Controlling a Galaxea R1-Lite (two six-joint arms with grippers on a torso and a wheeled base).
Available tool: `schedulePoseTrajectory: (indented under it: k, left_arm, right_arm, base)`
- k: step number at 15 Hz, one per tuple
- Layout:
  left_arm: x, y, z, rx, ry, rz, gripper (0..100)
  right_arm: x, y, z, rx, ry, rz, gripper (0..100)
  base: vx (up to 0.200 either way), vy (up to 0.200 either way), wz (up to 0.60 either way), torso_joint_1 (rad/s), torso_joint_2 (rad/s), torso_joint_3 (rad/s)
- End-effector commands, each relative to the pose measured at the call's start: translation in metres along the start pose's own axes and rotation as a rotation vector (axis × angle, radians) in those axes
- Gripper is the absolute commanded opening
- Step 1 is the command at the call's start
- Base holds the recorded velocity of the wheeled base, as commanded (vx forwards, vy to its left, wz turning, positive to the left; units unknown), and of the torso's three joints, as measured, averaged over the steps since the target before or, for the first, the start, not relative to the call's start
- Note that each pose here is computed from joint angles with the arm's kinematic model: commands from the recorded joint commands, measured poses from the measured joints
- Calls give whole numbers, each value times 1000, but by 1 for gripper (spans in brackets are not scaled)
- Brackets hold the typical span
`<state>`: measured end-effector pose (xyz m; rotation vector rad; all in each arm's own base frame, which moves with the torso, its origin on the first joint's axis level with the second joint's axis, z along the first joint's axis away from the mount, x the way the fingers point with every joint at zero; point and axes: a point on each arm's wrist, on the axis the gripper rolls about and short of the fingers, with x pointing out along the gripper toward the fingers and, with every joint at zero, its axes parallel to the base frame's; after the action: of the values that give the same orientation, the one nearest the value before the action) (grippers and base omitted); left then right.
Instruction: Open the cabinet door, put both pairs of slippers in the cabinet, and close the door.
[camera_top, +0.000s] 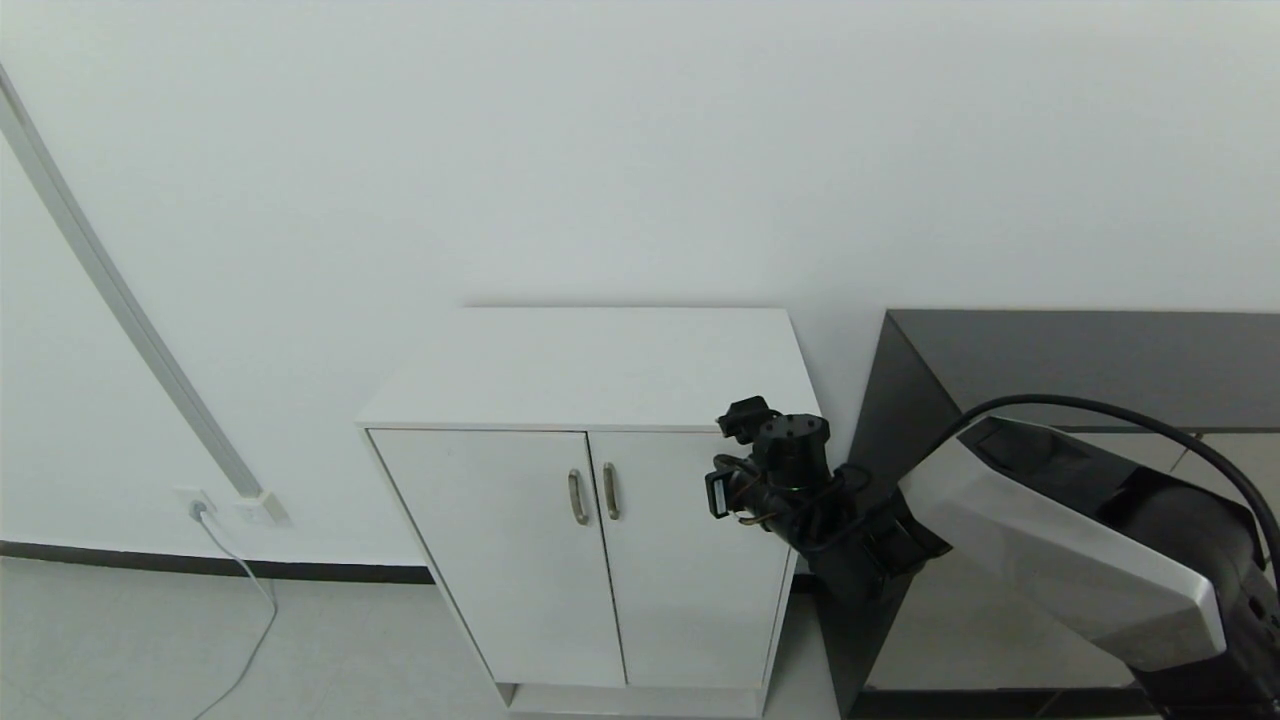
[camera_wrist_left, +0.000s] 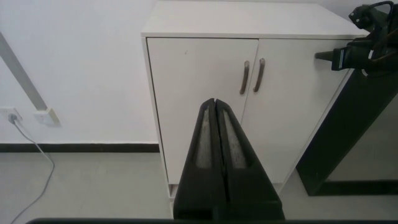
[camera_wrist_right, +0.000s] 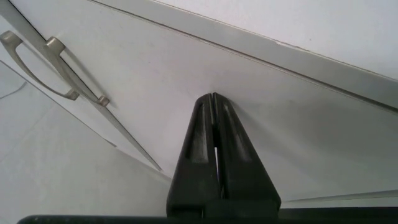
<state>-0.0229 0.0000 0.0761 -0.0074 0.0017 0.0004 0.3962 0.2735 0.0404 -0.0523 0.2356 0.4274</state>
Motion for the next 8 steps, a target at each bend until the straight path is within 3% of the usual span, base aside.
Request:
schedulePoseTrajectory:
  k: [1,4,8]
  left_arm:
    - [0,0,0,0,0,1,0]
    - [0,0,0,0,0,0,0]
    - [0,0,0,0,0,1,0]
  right_arm:
    - [0,-2,-1,0,3,-4,0]
    - [-11,-3,3,2,8,-4,0]
    - [-66,-11,26,5,-5,-11,0]
  base:
    - [0,0,0,0,0,0]
    - [0,0,0,0,0,0]
    - [0,0,0,0,0,0]
